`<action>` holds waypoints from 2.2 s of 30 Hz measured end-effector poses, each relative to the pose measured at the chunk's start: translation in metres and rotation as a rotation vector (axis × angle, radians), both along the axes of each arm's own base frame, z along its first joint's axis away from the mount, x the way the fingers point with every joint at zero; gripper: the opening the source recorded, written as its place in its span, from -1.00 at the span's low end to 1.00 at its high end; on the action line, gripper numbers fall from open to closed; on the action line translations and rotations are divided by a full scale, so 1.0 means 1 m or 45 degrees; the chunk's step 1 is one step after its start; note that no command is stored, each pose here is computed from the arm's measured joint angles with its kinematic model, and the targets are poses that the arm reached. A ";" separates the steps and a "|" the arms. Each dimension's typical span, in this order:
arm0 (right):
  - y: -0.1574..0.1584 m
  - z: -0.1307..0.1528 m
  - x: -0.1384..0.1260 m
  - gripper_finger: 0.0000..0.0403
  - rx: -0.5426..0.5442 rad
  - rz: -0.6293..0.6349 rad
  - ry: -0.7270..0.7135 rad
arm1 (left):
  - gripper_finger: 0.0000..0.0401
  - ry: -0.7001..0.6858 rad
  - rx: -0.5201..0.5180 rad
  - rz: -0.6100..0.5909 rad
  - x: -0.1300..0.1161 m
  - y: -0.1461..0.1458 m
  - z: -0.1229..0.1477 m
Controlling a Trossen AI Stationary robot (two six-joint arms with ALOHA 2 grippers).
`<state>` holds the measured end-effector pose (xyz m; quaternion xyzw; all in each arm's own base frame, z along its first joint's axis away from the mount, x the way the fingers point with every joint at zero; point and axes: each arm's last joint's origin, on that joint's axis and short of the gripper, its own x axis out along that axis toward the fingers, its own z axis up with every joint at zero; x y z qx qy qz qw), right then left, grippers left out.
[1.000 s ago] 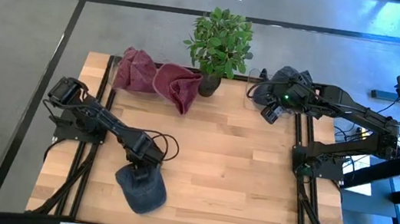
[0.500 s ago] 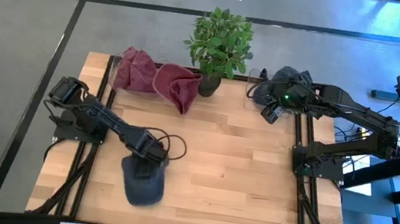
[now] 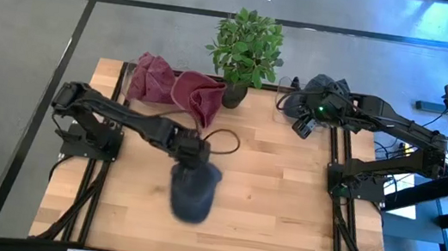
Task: Pick & Place hat
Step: Put the black cap into the right transparent bin
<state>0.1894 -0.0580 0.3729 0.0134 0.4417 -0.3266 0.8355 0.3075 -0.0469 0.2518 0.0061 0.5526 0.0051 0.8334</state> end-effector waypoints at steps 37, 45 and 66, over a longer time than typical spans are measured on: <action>0.036 0.016 0.067 0.22 0.258 0.823 -0.525 | -0.98 -0.551 0.783 -0.550 0.054 0.083 0.097; 0.040 0.000 0.089 0.47 0.026 0.807 -0.375 | -0.98 -0.553 0.776 -0.576 0.054 0.080 0.097; 0.039 -0.024 0.105 -0.92 0.194 0.798 -0.275 | -0.95 -0.553 0.760 -0.513 0.054 0.078 0.097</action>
